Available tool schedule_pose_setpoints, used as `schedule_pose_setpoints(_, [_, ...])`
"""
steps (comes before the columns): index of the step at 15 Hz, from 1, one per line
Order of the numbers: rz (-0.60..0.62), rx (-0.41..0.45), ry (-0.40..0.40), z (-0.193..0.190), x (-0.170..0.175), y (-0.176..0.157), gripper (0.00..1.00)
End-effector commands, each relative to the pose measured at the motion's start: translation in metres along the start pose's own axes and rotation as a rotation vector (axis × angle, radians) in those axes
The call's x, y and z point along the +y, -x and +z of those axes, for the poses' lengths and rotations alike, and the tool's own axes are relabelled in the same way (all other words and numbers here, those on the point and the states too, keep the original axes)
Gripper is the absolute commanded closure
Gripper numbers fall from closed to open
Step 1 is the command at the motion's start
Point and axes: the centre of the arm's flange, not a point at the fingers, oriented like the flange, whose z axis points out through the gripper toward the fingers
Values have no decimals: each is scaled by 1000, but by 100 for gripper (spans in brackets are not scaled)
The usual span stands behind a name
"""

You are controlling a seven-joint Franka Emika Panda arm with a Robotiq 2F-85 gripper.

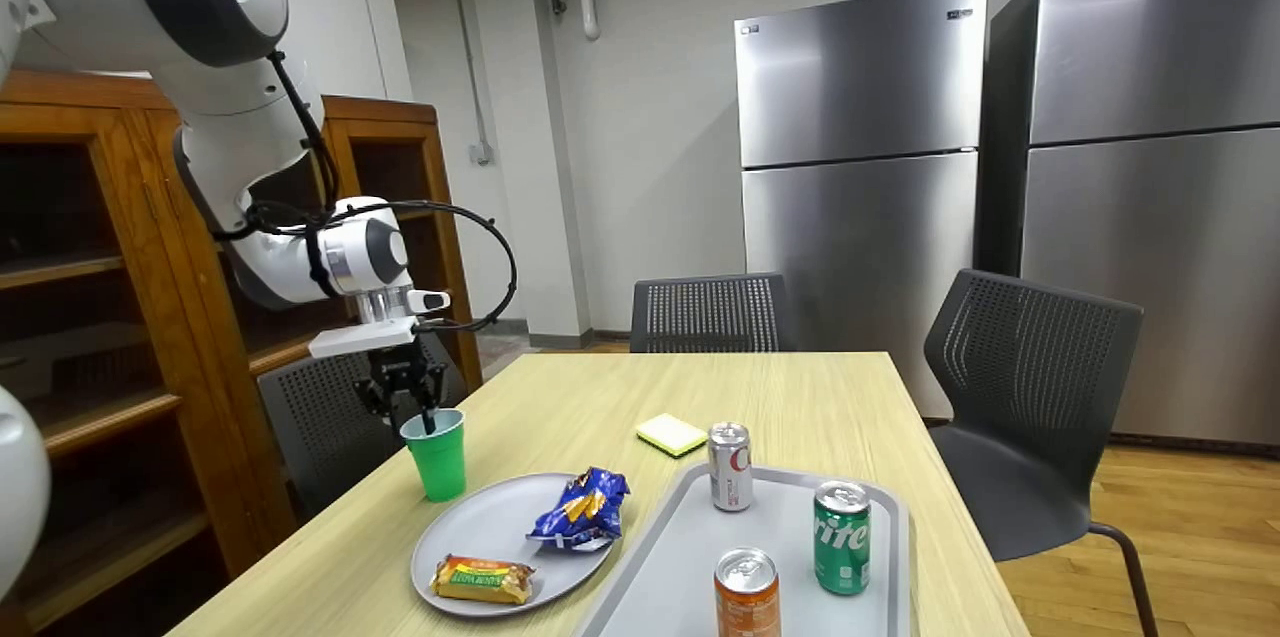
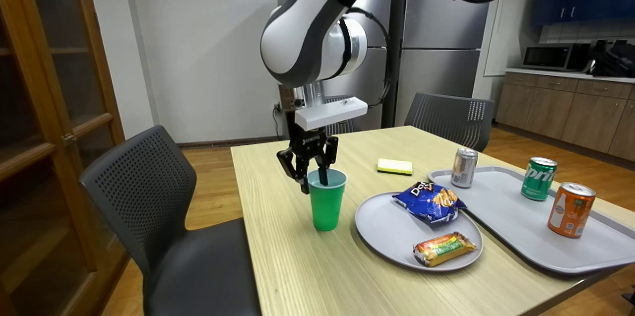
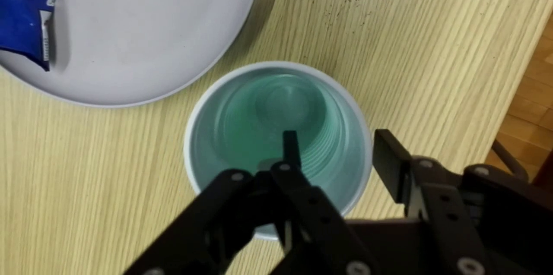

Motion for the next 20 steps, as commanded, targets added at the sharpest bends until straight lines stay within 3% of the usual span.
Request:
schedule_pose_setpoints(1, [2, 9, 5, -22, 1, -3, 20])
schedule_pose_setpoints(4, [8, 25, -26, -40, 5, -3, 0])
schedule_pose_setpoints(13, [-36, 63, -120, -129, 45, 24, 0])
schedule_pose_setpoints(20, [-67, 65, -181, -135, 113, 49, 0])
